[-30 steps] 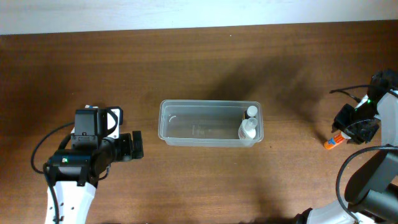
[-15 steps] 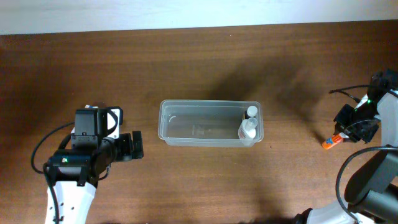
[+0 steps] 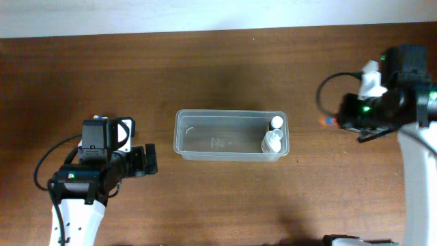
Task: Pack container
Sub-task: 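Lower the orange tube into the container and open the right gripper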
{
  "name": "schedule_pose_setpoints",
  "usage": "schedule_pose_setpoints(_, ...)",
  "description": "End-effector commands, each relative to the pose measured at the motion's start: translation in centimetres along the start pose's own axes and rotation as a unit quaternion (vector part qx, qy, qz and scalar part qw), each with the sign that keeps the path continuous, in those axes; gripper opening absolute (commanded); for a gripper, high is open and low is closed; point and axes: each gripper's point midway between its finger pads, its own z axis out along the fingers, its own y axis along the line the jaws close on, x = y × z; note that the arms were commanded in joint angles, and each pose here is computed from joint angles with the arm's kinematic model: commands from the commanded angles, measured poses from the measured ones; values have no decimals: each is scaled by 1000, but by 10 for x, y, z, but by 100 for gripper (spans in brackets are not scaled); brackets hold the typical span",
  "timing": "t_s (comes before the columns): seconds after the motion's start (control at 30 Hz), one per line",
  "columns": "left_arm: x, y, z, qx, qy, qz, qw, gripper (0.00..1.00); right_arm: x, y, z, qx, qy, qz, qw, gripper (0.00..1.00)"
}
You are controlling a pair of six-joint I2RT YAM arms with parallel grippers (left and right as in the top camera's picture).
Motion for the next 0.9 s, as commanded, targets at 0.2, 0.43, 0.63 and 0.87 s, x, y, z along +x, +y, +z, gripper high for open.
schedule_pose_setpoints(0.2,-4,-5,-4,10,-5,1,1000,99,20,128,-11,-60,-36,-167,984,19)
schedule_pose_setpoints(0.43,-2,-5,-4,10,-2,1,1000,99,17,150,50,-33,28,-191,981,19)
schedule_pose_setpoints(0.63,-2,-5,-4,10,-2,1,1000,99,18,151,102,-5,85,-191,978,19)
schedule_pose_setpoints(0.87,-2,-4,-4,10,-2,1,1000,99,19,142,143,37,125,-192,973,19)
